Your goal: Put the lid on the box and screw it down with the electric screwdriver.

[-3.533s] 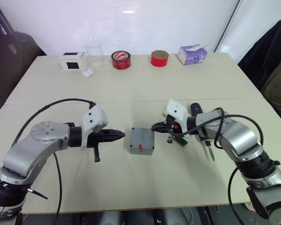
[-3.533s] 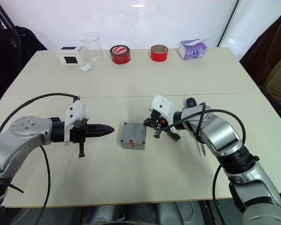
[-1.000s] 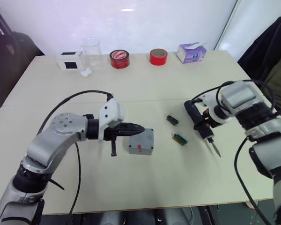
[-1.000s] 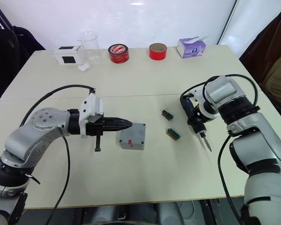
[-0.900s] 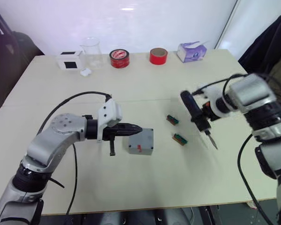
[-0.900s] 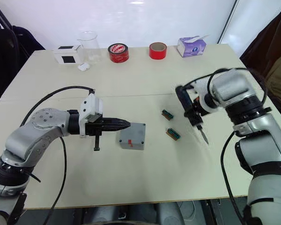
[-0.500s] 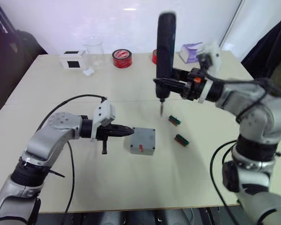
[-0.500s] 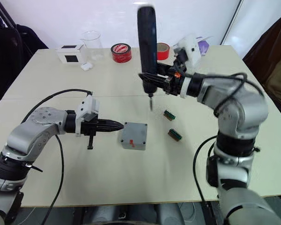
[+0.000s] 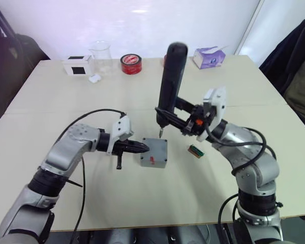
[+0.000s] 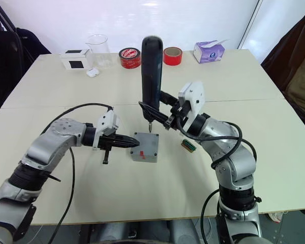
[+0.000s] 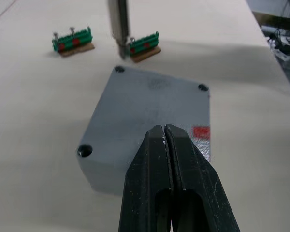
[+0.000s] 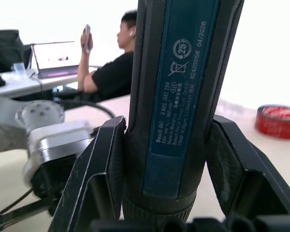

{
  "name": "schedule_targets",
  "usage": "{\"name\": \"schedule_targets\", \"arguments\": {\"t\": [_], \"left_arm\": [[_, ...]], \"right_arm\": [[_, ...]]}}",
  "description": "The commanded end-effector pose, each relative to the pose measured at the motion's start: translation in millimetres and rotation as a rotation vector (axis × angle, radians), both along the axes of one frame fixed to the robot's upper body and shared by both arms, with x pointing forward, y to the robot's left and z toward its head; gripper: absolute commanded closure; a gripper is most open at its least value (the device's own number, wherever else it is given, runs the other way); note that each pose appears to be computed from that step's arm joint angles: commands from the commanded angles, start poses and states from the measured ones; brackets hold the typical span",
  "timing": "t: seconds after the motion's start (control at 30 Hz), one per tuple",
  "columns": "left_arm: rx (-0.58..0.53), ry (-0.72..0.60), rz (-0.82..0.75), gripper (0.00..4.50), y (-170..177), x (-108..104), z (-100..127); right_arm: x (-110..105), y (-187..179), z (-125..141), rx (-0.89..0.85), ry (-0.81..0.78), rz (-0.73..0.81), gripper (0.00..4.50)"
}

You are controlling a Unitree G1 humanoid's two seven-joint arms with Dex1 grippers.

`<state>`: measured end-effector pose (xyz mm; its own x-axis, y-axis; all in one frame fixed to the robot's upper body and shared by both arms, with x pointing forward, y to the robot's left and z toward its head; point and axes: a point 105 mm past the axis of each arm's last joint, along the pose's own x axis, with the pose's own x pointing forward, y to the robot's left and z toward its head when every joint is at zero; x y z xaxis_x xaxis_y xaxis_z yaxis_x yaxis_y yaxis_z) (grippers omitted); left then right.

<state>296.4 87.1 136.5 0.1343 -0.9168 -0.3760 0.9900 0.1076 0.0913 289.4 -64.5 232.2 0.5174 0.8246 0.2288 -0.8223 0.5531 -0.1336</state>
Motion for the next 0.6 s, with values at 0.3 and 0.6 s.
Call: {"name": "schedule_targets", "arguments": {"t": [0.3, 0.6], "left_arm": [[0.051, -0.047, 0.002, 4.5, -5, 5, -9], [0.042, -0.052, -0.004, 4.5, -7, 4, -8]], "right_arm": [[-10, -5, 3, -0.043, -0.117, -0.039, 2.59], [-5, -8, -2, -0.05, -0.129, -0.064, 2.59]]}}
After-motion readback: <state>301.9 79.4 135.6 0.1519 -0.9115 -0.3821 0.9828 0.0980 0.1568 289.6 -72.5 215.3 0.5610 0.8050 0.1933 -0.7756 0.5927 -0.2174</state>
